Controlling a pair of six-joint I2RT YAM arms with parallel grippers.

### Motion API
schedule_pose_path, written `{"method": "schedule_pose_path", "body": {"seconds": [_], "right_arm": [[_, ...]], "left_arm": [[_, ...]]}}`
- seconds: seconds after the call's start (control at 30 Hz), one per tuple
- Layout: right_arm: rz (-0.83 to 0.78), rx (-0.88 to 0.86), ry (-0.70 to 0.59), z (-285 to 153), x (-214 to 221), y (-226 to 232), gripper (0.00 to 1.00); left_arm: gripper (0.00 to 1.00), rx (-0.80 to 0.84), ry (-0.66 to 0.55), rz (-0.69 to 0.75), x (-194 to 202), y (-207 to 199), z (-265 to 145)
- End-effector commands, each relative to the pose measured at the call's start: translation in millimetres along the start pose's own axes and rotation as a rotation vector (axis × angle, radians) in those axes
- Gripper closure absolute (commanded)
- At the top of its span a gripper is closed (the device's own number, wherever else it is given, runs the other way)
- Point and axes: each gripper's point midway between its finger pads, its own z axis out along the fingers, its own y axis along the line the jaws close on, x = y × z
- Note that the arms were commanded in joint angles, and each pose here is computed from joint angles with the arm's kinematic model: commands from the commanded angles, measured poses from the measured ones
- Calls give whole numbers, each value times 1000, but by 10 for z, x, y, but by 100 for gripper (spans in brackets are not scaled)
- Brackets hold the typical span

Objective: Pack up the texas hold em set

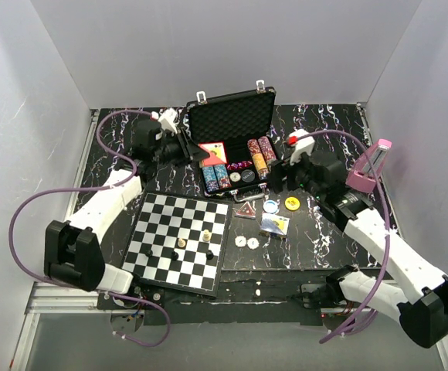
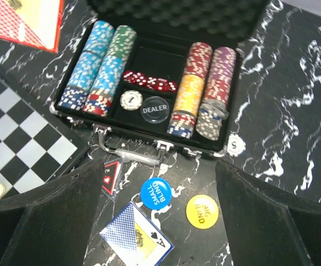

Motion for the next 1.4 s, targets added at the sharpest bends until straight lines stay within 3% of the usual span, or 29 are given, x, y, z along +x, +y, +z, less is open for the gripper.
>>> {"method": "schedule_pose_path", "body": {"seconds": [0.0, 0.2, 0.7, 0.77, 0.97, 1.37], "right_arm": [[236, 32, -89, -146, -106, -207, 12], [303, 29, -72, -272, 65, -257, 13], [379, 21, 0, -219, 359, -204, 14], [384, 25, 14, -205, 410, -208, 14], [385, 31, 52, -169, 571, -202, 15], [402, 17, 70, -125, 658, -172, 15]], "left_arm": [[100, -6, -81, 44, -431, -197, 90], [100, -99, -93, 19, -688, 67, 513], [100, -138, 77, -69, -510, 522, 1525], [100, -130, 95, -102, -455, 507, 1564], [100, -102, 61, 4, -314, 192, 1512], [100, -31, -154, 60, -178, -193, 1272]]}}
